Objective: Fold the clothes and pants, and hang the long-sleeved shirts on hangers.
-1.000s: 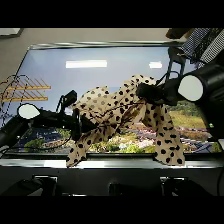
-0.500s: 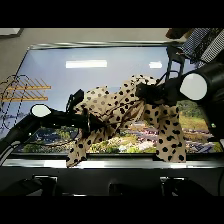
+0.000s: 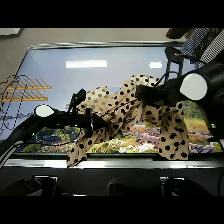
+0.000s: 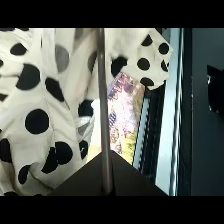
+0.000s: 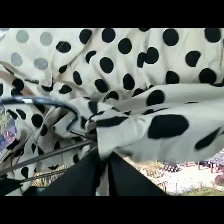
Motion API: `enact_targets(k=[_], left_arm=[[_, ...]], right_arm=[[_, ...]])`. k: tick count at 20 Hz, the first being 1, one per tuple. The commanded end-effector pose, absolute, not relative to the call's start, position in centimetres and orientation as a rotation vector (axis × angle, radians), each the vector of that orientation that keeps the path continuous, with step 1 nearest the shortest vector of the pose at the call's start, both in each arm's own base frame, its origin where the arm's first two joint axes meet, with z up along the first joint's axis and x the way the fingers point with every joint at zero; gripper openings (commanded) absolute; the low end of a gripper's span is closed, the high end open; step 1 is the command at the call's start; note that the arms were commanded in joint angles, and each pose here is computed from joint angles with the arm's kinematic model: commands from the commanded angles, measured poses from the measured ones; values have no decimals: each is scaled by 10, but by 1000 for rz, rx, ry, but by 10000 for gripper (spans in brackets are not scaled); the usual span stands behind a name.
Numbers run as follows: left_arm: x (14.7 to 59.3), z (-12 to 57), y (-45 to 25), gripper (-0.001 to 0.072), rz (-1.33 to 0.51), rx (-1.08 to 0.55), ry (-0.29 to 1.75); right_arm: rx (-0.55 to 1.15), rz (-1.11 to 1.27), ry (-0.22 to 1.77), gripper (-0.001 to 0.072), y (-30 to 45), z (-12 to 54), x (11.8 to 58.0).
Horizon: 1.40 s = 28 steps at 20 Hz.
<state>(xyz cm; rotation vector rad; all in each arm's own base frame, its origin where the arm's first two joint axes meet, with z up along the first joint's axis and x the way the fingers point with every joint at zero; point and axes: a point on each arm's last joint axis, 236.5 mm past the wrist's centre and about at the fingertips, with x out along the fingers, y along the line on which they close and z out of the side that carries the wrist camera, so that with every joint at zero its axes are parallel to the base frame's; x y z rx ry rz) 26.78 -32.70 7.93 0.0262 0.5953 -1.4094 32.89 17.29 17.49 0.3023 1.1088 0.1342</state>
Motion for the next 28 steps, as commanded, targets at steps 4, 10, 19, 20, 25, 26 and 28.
enact_targets(k=[4,10,19,20,25,26,28], left_arm=[[273,83,-329,15,-1394,5,579],[273,83,-329,15,-1394,5,579],[273,84,-329,15,-1394,5,580],[273,84,-329,16,-1394,5,580],[272,83,-329,16,-1394,8,581],[272,83,-329,16,-1394,8,581],[272,83,-329,16,-1394,8,581]], right_arm=[[258,130,1141,291,167,170,322],[244,48,941,446,132,214,334],[-221,220,942,546,21,218,349],[-445,347,915,545,24,217,351],[-664,752,836,544,77,191,361],[-667,808,839,545,85,184,361],[-690,862,845,545,89,173,365]])
